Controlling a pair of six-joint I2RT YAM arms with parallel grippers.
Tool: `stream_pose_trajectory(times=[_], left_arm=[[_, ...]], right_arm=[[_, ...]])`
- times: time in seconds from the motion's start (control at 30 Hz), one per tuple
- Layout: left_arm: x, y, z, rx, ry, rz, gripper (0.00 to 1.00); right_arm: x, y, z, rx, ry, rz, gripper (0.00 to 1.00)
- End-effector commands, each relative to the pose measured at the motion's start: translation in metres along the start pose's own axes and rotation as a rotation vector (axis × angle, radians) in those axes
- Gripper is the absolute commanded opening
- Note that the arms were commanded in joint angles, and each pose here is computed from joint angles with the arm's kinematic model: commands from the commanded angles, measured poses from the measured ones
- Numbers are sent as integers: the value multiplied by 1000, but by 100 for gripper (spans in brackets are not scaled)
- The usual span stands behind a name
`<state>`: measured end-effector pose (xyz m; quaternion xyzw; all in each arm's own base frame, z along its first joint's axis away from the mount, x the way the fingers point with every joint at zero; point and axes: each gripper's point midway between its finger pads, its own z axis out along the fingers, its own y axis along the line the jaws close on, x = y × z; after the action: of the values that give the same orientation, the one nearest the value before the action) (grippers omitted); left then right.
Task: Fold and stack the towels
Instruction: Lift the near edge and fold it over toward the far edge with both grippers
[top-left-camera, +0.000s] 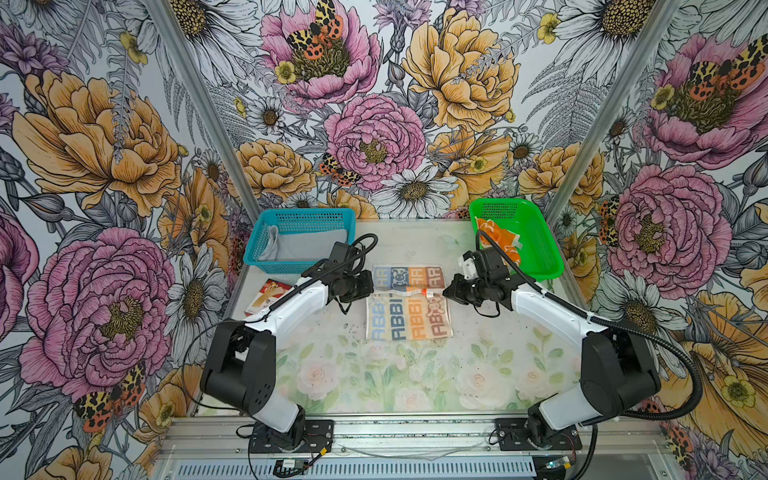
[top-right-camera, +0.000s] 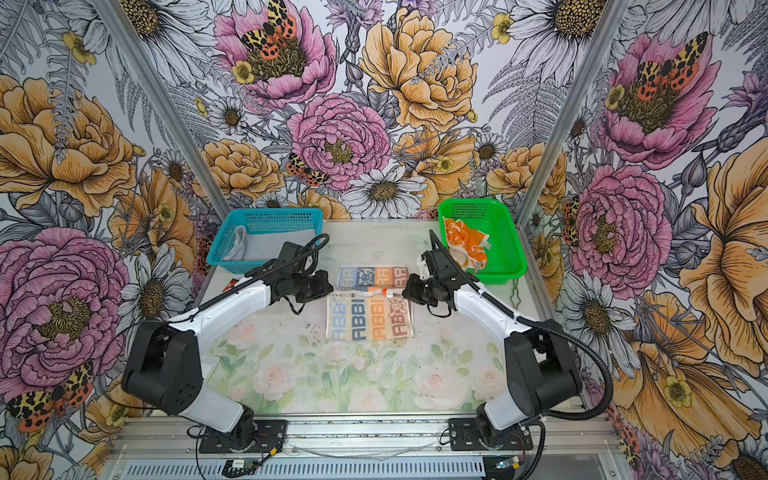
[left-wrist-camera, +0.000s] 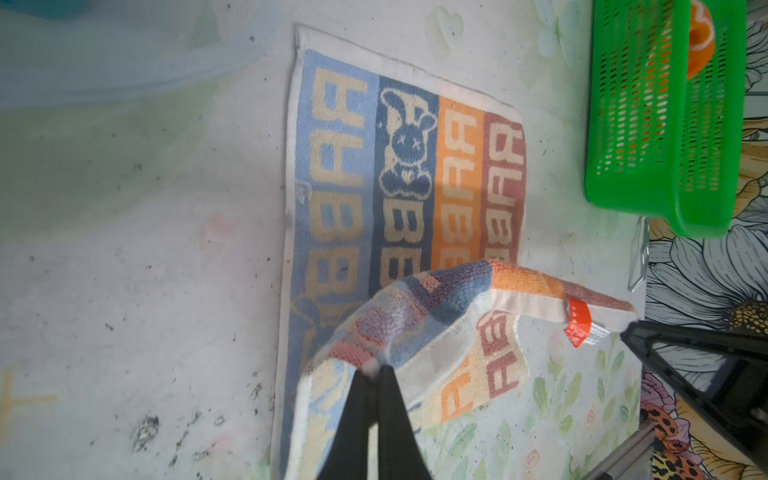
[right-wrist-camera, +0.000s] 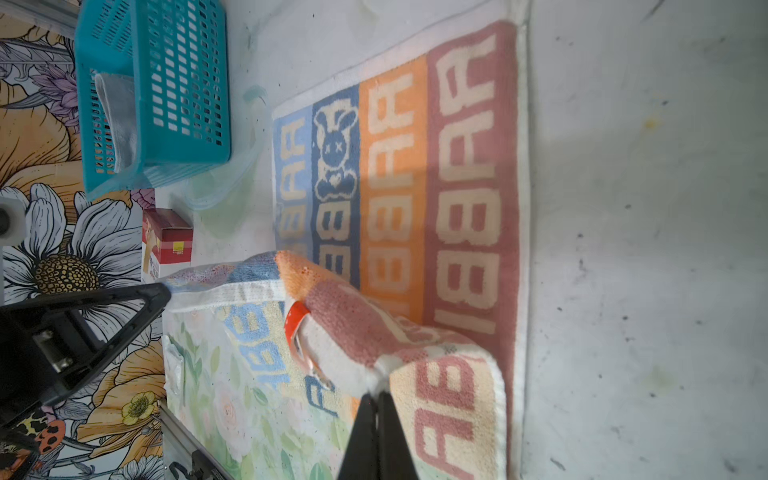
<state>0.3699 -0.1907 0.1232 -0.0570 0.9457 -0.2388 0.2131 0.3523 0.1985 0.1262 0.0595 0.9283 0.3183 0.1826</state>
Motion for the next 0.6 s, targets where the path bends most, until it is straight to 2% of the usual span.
stream_pose_trajectory(times=[0.0, 0.13, 0.3, 0.57], left_arm=[[-26, -9, 11, 37, -18, 75, 0], [-47, -3, 27, 21, -25, 71, 0], [-55, 9, 57, 7, 14, 55, 0], [-73, 9, 67, -7, -8, 64, 0]], right_arm=[[-23, 6, 11, -55, 10, -52, 0], [-37, 1, 30, -57, 35, -47, 0], [-49, -8, 39, -42, 29, -40, 0], [-64, -14, 41, -50, 18, -29, 0]])
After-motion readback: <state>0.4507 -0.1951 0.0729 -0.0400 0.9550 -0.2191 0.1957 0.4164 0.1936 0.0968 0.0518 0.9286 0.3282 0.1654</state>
